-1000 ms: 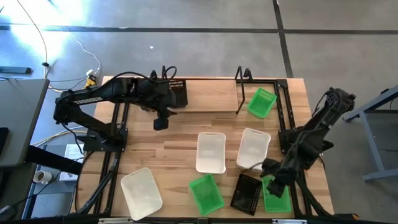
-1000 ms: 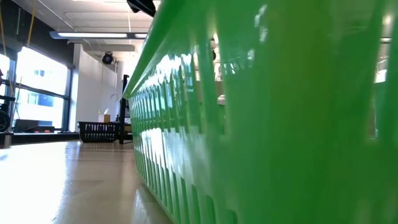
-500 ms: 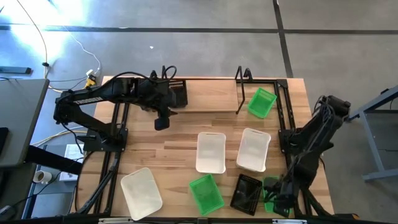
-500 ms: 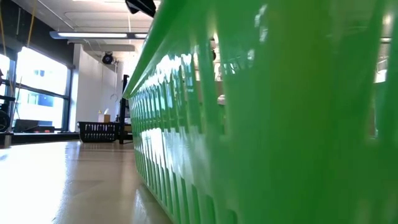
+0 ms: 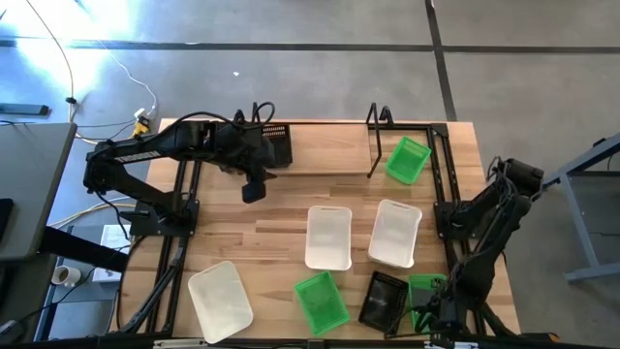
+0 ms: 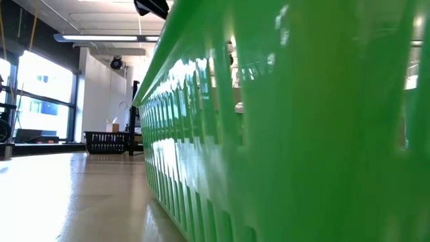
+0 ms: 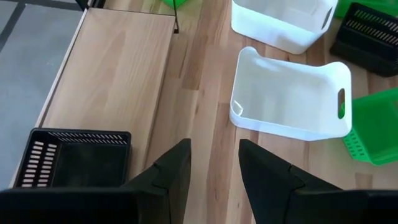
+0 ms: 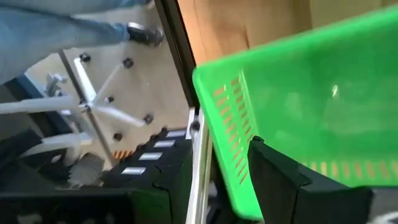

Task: Stack baskets on shelf by color
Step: Put the bottom right green bin on the shelf

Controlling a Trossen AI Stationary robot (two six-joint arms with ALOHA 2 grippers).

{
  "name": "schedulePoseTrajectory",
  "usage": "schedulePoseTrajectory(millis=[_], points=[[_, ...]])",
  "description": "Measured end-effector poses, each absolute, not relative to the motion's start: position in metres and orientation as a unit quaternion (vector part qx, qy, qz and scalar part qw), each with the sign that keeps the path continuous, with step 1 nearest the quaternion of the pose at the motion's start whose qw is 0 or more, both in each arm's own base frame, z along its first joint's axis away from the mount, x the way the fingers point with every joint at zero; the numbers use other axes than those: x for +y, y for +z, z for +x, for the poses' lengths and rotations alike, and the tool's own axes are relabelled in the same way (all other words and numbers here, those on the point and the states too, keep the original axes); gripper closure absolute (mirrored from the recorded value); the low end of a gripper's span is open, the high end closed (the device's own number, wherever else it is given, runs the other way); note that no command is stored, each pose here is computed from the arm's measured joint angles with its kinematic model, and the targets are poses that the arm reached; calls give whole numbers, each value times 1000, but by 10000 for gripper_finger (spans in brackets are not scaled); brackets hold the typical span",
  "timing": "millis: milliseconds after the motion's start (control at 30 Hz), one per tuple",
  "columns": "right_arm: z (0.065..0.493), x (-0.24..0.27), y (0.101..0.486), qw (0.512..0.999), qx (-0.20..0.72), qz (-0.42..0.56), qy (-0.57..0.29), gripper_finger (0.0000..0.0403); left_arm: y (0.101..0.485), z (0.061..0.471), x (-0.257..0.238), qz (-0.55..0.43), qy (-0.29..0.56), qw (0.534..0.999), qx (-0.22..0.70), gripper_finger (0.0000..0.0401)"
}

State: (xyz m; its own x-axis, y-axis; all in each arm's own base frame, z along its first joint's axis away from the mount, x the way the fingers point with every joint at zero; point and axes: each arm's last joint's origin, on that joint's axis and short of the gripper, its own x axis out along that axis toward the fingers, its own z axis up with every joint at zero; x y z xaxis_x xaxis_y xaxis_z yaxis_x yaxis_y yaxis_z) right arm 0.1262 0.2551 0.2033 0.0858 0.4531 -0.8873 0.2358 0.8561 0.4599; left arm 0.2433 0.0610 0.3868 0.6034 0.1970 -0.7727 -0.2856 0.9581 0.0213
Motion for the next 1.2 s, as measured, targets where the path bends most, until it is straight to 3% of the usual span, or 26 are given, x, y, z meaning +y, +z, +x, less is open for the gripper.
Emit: schedulePoseTrajectory(millis=[433, 1067, 1200], points=[[118, 266, 202, 735, 632, 209, 129, 263, 387, 243, 62, -65, 153, 891, 422, 276], [121, 280, 157, 705, 682, 178, 81, 264, 387, 243, 62, -66, 166, 889, 421, 276], [120, 280, 153, 687, 699, 191, 61, 290, 387, 243, 62, -65, 166, 889, 421, 276]])
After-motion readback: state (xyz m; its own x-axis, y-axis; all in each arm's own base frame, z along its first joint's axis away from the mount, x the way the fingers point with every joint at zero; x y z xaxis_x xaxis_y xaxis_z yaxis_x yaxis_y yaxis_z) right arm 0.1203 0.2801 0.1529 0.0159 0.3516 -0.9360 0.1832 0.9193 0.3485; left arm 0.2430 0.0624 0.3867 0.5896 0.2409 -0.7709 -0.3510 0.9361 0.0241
